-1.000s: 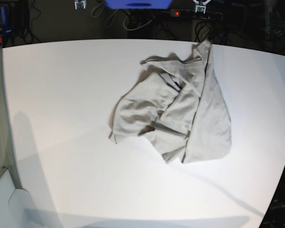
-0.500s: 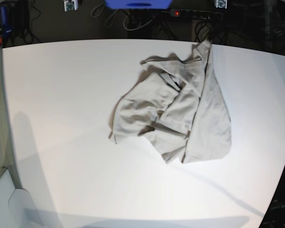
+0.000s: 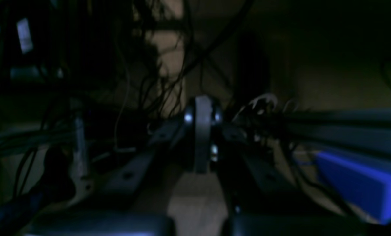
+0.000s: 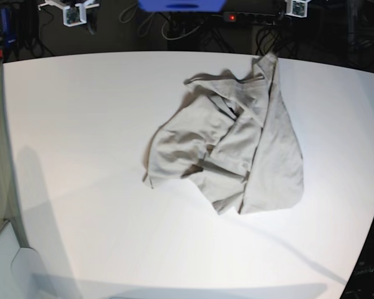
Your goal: Layout the t-shirt on the table in an organized manner, then fold the t-shirt properly
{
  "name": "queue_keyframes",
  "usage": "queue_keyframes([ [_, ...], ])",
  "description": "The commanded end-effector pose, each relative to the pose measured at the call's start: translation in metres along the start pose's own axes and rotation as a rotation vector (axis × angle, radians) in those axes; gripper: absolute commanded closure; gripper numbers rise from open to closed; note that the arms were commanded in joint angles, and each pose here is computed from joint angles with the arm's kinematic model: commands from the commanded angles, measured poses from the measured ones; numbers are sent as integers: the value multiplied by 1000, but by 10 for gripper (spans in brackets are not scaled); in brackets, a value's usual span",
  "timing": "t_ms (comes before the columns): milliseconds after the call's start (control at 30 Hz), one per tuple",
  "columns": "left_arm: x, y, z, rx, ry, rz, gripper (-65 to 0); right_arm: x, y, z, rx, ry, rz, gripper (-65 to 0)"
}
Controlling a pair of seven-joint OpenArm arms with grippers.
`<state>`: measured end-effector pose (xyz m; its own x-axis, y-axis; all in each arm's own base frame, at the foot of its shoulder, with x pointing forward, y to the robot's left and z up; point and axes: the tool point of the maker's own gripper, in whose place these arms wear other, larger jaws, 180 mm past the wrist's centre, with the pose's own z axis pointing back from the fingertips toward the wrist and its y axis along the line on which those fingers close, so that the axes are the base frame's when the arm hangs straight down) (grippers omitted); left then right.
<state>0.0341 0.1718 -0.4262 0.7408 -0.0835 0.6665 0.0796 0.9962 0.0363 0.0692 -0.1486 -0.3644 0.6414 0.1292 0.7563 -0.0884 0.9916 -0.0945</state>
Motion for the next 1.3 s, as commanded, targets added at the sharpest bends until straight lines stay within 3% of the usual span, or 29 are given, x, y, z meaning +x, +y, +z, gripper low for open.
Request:
queue_keyframes([
  [0, 10, -1, 9, 3, -30, -2, -3, 5, -2, 3, -6, -17, 3, 0],
  [333, 80, 20, 20, 64, -207, -20, -3, 49, 20, -20, 47, -160, -28, 0],
  [767, 119, 16, 9, 82, -328, 28, -3, 120, 69, -51, 181, -360, -64, -1],
  [1000, 137, 16, 1, 82, -383, 32, -4, 157, 88, -80, 238, -355, -24, -112],
  [1267, 150, 18, -3, 86, -421, 31, -5, 201, 105, -108, 266, -319, 2, -177],
])
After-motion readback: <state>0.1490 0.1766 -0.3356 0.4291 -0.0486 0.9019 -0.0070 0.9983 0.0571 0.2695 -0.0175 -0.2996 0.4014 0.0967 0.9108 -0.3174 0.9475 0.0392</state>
